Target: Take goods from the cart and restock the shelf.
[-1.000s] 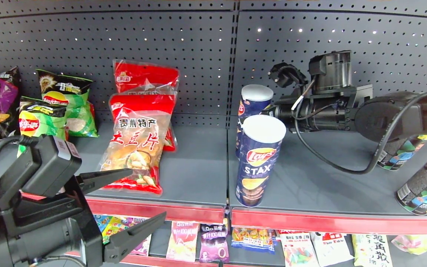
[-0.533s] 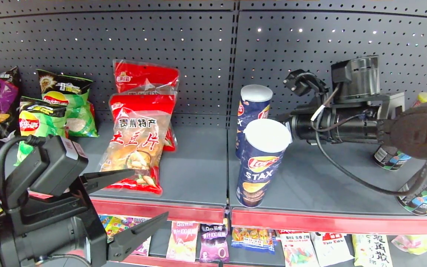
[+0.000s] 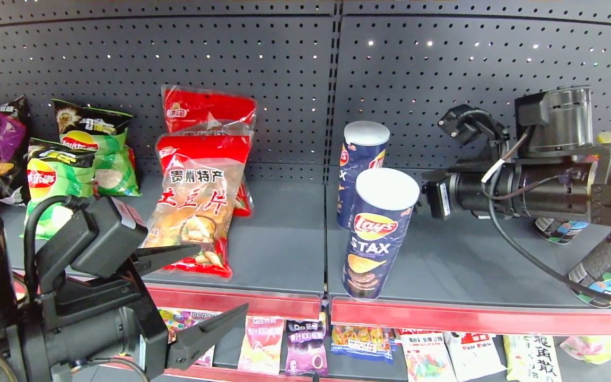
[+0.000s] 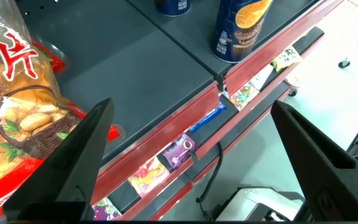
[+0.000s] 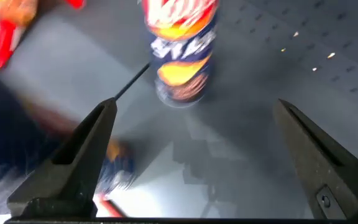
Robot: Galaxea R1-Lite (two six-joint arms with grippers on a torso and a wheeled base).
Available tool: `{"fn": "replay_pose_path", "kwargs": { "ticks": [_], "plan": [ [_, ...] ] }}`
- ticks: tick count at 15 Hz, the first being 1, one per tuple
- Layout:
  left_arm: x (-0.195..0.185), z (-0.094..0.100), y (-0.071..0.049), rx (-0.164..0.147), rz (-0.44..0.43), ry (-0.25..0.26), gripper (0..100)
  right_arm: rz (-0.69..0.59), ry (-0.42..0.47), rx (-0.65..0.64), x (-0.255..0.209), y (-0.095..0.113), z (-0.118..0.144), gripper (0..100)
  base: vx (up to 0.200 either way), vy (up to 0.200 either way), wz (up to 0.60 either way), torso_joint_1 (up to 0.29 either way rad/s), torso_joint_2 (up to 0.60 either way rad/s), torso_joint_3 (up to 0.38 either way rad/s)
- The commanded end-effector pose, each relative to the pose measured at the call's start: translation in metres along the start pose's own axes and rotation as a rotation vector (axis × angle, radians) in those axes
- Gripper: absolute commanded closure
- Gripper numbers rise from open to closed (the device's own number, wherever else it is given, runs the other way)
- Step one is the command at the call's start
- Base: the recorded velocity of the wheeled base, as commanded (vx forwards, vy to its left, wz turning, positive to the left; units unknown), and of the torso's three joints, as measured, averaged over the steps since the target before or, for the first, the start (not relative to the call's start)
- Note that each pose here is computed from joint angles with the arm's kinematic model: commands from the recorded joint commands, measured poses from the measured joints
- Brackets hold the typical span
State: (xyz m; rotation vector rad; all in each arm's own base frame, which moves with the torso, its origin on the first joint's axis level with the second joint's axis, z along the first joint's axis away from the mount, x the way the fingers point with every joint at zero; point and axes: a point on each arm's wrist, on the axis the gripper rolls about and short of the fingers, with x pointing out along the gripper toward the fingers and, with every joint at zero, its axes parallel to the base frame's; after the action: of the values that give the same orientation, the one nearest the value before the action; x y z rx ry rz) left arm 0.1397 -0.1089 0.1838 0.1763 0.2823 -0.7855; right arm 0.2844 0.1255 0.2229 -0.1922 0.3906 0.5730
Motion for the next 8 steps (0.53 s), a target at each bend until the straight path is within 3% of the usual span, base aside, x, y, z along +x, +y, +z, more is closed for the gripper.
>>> {"fn": "replay_pose_path", "kwargs": {
  "ticks": [1,4,8],
  "plan": [
    [0.000,0.000,0.000,0.000,0.002,0.000,0,-0.016,0.018,0.011,0.011,-0.008,-0.001,0,0.000,0.000,0.00,0.000,0.00,0.000],
    [0.001,0.001,0.001,-0.002,0.002,0.001,0,-0.064,0.060,0.028,0.005,-0.017,-0.015,0,0.000,0.000,0.00,0.000,0.00,0.000],
    [0.006,-0.002,0.001,-0.005,-0.002,0.022,0,-0.064,0.082,0.030,-0.032,-0.005,-0.035,0,0.000,0.000,0.00,0.000,0.00,0.000]
  ]
}}
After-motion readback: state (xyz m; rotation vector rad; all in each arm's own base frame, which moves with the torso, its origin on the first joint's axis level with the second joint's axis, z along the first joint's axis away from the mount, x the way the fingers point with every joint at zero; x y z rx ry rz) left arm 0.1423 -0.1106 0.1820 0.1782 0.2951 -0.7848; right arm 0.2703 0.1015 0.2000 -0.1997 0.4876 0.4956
